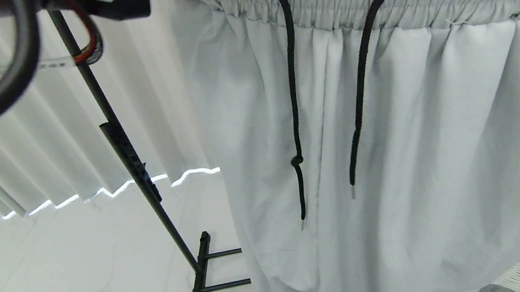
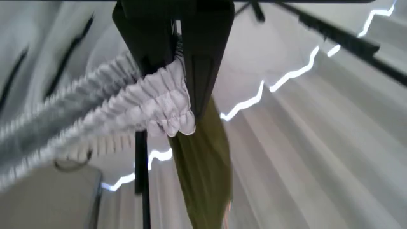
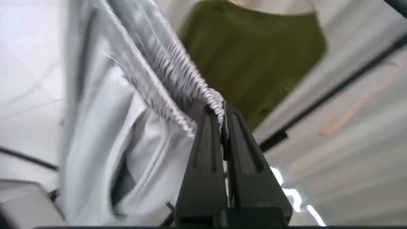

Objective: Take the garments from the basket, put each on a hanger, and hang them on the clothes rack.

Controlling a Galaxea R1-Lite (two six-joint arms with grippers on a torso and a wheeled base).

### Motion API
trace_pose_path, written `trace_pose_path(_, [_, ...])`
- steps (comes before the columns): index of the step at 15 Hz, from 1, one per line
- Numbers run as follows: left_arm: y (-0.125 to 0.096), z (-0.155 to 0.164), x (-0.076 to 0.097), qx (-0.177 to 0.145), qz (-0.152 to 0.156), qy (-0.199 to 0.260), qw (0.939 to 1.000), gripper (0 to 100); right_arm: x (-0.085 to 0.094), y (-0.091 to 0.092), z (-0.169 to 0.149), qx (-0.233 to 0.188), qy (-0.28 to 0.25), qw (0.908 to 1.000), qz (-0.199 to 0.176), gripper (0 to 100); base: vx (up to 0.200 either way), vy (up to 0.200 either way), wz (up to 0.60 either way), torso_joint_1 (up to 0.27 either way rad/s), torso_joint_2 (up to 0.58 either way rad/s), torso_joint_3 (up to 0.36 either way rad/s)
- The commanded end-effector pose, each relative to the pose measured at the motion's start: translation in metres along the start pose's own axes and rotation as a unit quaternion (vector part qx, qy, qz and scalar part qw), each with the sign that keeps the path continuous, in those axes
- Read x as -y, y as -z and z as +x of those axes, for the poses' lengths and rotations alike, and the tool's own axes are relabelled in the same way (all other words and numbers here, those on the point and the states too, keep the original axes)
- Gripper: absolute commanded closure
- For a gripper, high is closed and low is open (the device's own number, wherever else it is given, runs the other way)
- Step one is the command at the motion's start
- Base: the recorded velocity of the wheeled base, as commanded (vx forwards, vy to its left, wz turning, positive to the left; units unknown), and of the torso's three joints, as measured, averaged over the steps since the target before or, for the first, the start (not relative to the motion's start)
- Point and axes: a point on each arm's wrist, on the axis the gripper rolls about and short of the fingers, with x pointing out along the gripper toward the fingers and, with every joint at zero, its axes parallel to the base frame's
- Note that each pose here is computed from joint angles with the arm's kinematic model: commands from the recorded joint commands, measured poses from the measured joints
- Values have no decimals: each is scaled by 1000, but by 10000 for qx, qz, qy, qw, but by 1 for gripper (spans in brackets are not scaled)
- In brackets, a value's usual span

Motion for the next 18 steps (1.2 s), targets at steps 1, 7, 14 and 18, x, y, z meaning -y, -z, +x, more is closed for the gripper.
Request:
trace_pose_path(1, [-2, -36, -18, -21, -108, 18, 9999, 100, 4, 1, 13, -209, 507, 9985, 45, 100, 0, 0, 0, 0, 0, 0])
trace_pose_path(7, [2, -124, -29, 205, -451, 1494, 9875, 100, -6, -20, 117, 548, 1488, 9856, 586, 100, 0, 0, 0, 0, 0, 0])
trace_pose_path(14, [2, -134, -29, 362, -436, 1853, 9811, 100, -7, -24, 121, 658, 1514, 9843, 629, 100, 0, 0, 0, 0, 0, 0])
trace_pose_path(18, [6, -93, -22, -197, -199, 563, 9980, 100, 6, -27, 91, 508, 1514, 9856, 559, 100, 0, 0, 0, 0, 0, 0])
